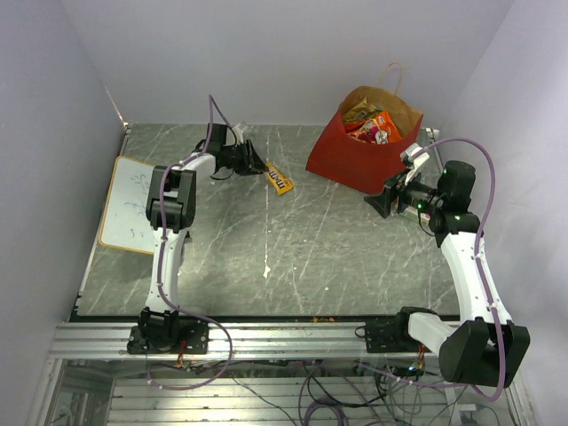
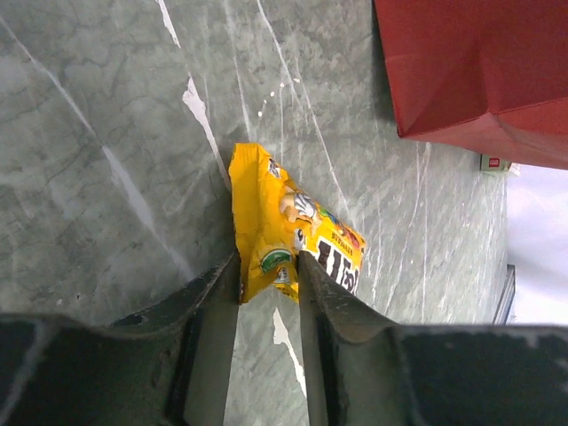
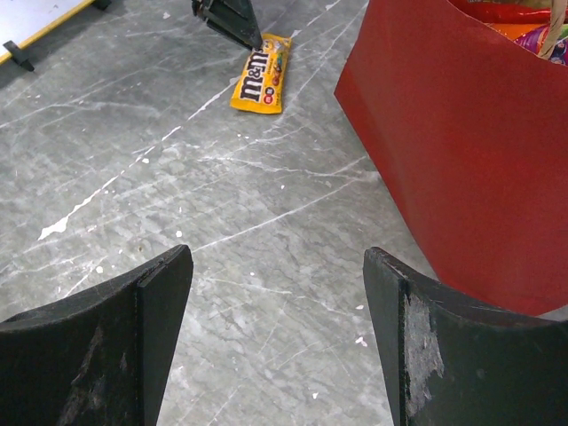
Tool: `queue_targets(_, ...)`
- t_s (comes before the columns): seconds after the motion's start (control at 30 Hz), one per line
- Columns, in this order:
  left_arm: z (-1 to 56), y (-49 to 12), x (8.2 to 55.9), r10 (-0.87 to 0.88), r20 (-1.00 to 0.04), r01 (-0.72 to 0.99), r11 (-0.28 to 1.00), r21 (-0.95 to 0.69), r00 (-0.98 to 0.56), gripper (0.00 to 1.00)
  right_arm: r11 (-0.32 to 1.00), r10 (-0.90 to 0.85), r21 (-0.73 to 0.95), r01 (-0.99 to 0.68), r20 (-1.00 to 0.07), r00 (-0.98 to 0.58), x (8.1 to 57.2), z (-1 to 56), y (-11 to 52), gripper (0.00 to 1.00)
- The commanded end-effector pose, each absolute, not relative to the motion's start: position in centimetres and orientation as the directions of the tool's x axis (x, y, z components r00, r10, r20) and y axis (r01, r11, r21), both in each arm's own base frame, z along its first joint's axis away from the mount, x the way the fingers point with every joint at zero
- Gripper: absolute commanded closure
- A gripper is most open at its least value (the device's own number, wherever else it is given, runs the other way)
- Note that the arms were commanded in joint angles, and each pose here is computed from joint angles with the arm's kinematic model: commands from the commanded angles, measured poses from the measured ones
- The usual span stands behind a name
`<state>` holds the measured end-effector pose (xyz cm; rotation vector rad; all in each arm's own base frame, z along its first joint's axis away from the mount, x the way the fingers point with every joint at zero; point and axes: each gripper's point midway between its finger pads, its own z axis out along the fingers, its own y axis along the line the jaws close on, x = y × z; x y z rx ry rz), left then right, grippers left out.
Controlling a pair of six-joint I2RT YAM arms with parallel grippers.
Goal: Place the snacks into the paper bag
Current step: Pick up the snack from the center of the board.
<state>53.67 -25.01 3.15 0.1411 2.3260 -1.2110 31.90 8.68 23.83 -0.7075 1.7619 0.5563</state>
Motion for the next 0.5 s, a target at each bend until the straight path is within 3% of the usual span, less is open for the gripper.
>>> queue_targets(0.0, 4.0, -25.8, 53.6, -0.105, -0.515, 0.379, 0.558, -0.739, -0.851, 0.61, 0.702, -0.193, 0.006, -0.712, -0.961, -0.199, 31.8, 23.7, 8.7, 0.23)
queue_targets(0.33, 8.5, -25.9, 52.7, -0.016, -0.646, 0.549, 0.511, -0.662, -0.763, 0.92, 0.695, -0.198, -0.002, -0.719, -0.962, -0.189, 31.6, 23.8, 8.8, 0.23)
queue_targets(0.47, 11.0, -25.6, 51.7, 0.032, -0.710, 0.627, 0.499, -0.598, -0.703, 0.93, 0.695, -0.199, -0.001, -0.719, -0.961, -0.190, 31.6, 23.7, 8.8, 0.23)
